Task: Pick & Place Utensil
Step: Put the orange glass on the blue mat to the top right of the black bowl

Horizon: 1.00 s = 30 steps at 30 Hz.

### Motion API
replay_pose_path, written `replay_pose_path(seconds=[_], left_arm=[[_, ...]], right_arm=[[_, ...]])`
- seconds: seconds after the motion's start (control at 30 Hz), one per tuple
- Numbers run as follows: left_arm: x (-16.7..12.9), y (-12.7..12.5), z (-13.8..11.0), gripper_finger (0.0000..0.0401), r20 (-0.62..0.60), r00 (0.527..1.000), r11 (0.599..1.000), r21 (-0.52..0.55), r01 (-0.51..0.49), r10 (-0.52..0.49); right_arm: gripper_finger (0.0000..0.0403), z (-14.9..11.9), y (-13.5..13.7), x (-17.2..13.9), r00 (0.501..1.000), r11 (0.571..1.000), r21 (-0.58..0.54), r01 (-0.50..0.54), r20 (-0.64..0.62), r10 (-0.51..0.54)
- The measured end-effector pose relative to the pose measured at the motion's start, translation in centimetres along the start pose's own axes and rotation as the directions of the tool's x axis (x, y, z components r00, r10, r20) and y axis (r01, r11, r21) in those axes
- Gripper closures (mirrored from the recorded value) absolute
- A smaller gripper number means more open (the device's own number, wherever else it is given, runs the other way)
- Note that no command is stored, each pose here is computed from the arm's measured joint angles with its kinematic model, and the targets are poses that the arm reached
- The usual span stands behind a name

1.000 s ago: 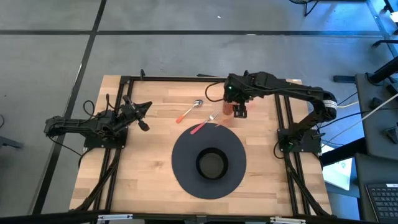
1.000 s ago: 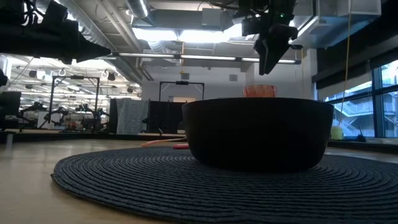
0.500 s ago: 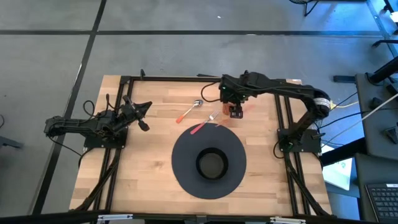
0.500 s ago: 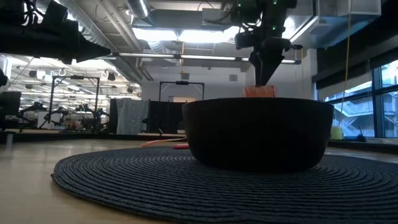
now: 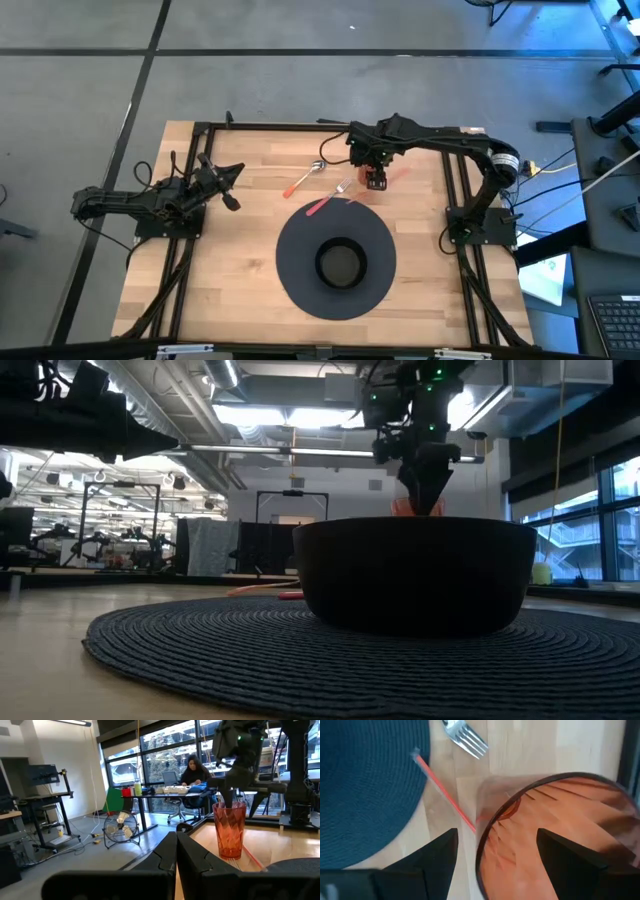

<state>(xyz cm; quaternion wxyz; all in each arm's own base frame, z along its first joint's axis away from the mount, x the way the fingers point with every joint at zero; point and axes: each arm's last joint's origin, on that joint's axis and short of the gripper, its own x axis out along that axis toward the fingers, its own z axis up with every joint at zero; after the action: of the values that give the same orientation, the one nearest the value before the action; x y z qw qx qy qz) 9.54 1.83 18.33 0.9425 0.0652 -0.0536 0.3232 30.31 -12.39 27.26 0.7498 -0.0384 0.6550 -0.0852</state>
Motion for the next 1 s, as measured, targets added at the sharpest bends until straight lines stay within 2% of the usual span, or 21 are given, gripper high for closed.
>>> replay_pose_path(seconds=[0.13,0.23,0.57,0.63,0.8,1.0], left_arm=[[0.0,0.0,0.0,0.0398,0.000,1.000,1.000,0.000,0.000,0.000],[0.0,0.0,0.0,0.0398,0.000,1.000,1.000,0.000,0.000,0.000],[0.0,0.0,0.0,0.0398,0.000,1.000,1.000,0.000,0.000,0.000],[0.0,0.0,0.0,0.0398,0.000,1.000,1.000,0.000,0.000,0.000],[0.0,0.0,0.0,0.0398,0.000,1.000,1.000,0.000,0.000,0.000],[0.0,0.0,0.0,0.0398,0.000,1.000,1.000,0.000,0.000,0.000]], right_arm=[[0.0155,0.0,0.0,0.5,1.000,1.000,-0.006,-0.009,-0.028,0.009],[0.0190,0.0,0.1,0.5,0.999,1.000,-0.007,-0.012,-0.037,0.012],[0.0381,-0.1,0.1,0.5,0.999,1.000,-0.027,-0.015,-0.047,0.014],[0.0390,-0.2,0.1,0.5,0.999,0.999,-0.036,-0.015,-0.052,0.013],[0.0376,-0.2,0.1,0.4,0.998,0.999,-0.038,0.000,-0.062,-0.002],[0.0391,0.1,0.2,-1.7,0.998,0.999,-0.037,0.011,-0.068,-0.013]])
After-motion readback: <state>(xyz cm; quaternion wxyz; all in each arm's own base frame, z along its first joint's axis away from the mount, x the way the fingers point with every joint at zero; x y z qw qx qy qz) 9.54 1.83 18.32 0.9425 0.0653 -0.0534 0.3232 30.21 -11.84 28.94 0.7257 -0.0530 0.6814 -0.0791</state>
